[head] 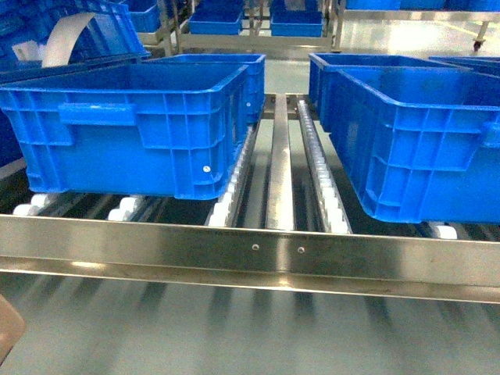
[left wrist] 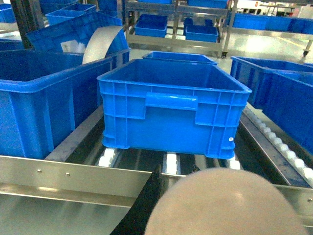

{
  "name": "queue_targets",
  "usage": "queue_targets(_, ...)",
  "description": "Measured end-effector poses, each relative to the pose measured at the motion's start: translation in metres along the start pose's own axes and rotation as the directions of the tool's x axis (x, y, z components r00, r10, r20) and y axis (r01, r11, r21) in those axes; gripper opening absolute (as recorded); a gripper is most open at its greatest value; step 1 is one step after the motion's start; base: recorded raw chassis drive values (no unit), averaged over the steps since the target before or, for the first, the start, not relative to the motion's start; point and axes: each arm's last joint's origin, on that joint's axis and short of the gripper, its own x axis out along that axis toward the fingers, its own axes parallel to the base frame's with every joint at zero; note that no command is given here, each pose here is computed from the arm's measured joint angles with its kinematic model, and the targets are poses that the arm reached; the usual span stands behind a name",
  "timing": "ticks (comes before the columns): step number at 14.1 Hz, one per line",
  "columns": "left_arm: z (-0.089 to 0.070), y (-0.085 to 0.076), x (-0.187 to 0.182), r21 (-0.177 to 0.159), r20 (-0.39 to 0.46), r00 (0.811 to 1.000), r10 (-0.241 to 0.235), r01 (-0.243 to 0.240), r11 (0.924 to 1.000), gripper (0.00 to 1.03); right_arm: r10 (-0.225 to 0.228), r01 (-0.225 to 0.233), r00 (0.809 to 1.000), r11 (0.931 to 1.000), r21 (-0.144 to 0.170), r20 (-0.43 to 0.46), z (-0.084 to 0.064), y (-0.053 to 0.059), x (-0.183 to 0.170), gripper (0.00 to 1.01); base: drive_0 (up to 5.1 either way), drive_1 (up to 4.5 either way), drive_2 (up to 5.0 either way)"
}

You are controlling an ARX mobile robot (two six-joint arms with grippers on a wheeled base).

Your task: Place part in tray to right shelf

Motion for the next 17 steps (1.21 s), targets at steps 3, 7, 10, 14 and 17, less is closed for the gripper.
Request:
queue_targets(3,-0.012,0.0,-0.007,0.0,-0.003,1.0,0.0,0.0,1.0,0.12,0.0,0.0,1.0,1.0,0.0,-0.008,-0.01,0.0,-0.005,0.02,0.0,0.0,0.0)
queue_targets(7,-0.021,0.0,-0.013,0.0,0.0,1.0,0.0,0.0,1.0,0.12,-0.001,0.001,1.0,1.0,0.0,0.011,-0.017,0.0,-0.01,0.02,0.0,0.0,0.0)
queue_targets(10,-0.027,0.001,-0.016,0.0,0.023,1.0,0.0,0.0,1.0,0.12,0.001,-0.001,0.999,1.0,0.0,-0.044,-0.027,0.0,-0.019,0.02,0.0,0.0,0.0)
queue_targets(14,-0.03,0.001,-0.029,0.001,0.029,1.0,0.002,-0.002,1.0,0.12,-0.002,0.002,1.0,1.0,0.0,0.002,-0.024,0.0,-0.023,0.02,0.0,0.0,0.0)
queue_targets(17,-0.031,0.001,-0.029,0.001,0.016,1.0,0.0,0.0,1.0,0.12,-0.002,0.002,1.0,1.0,0.0,0.003,-0.024,0.0,-0.023,0.02,0.0,0.0,0.0)
